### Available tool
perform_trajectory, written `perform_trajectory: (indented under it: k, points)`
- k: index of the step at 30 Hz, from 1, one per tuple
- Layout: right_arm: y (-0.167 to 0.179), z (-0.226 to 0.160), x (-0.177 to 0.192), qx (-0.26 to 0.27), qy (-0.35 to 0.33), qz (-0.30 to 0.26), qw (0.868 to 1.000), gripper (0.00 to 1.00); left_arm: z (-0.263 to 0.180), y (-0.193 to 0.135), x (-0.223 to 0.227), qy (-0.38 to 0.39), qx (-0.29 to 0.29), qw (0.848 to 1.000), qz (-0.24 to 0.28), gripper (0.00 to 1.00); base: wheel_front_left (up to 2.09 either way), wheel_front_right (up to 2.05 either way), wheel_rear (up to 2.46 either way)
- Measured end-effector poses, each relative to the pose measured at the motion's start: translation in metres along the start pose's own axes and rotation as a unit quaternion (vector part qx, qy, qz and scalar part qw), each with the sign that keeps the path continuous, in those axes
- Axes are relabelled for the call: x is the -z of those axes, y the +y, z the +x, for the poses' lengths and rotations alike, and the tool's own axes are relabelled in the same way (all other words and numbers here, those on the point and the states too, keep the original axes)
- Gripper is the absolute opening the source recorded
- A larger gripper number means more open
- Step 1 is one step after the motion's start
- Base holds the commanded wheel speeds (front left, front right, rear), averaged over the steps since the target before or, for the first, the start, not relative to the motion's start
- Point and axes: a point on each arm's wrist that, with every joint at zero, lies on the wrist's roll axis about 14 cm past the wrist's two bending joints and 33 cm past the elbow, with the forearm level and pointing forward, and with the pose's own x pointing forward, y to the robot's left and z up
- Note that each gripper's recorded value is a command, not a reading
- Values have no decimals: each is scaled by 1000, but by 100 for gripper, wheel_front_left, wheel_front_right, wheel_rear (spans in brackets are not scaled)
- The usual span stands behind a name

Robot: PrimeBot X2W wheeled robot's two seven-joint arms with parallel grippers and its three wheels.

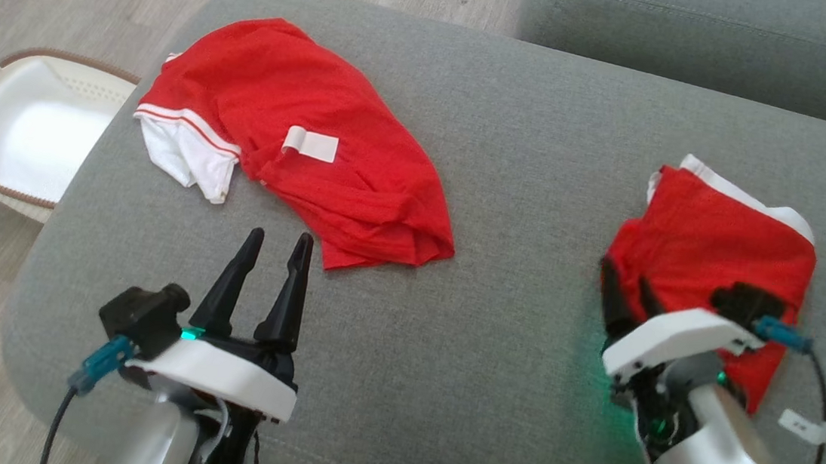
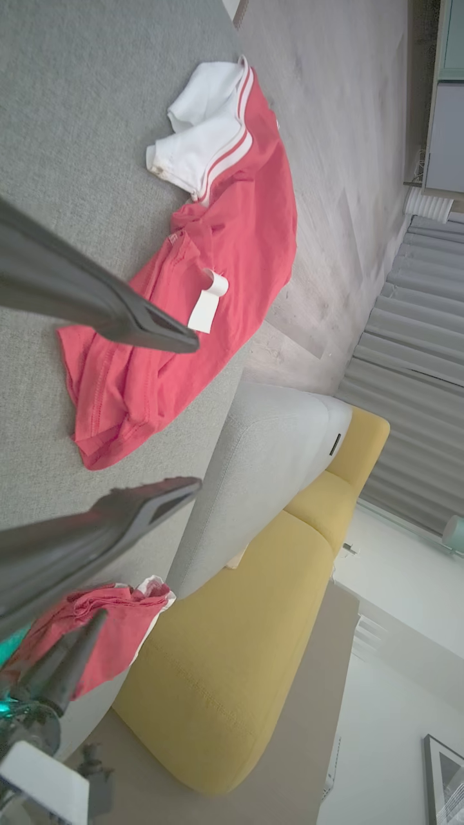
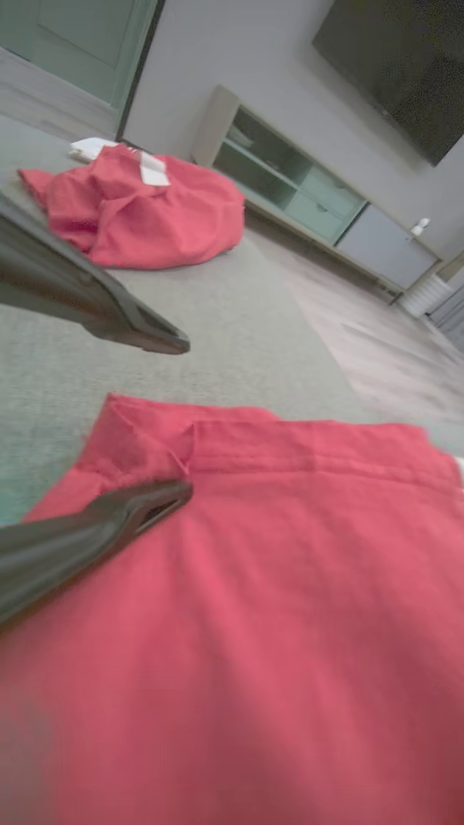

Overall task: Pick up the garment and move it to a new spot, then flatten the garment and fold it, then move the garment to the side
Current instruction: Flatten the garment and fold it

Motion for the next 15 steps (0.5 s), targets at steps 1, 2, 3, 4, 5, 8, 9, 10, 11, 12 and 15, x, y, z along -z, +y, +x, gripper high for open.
perform_trajectory:
  k: [1,2,3,4,5,8,9,10,11,12,15]
  points:
    - [-2,-1,7,3,13,-2,1000,100,0,-1,0,0,1,1000,0,100,0,0,0]
    - [-3,-2,12,5,21,0,1000,100,1,-1,0,0,2,1000,0,100,0,0,0]
    - [-4,-4,17,6,30,0,1000,100,1,-2,0,1,4,1000,-1,100,0,0,0]
    - [-4,-5,21,5,37,-1,999,100,2,-3,1,1,6,1000,-1,100,0,0,0]
    - [-4,-6,22,5,39,-1,999,100,3,-5,1,2,8,1000,-1,100,0,0,0]
    - [-2,-9,18,2,29,1,1000,100,5,-10,2,3,16,1000,-3,100,0,0,0]
    - [-3,-10,16,3,20,3,1000,100,6,-11,3,3,19,1000,-3,100,0,0,0]
    - [-3,-12,12,3,11,2,1000,100,7,-13,2,2,22,1000,-4,100,0,0,0]
    - [-3,-13,7,3,-1,2,1000,100,8,-16,2,1,27,1000,-4,100,0,0,0]
    - [-3,-15,0,3,-16,4,1000,100,10,-19,0,-2,32,999,-5,100,0,0,0]
    - [-2,-22,-32,1,-78,19,997,100,13,-26,-7,-13,44,999,-7,100,0,0,0]
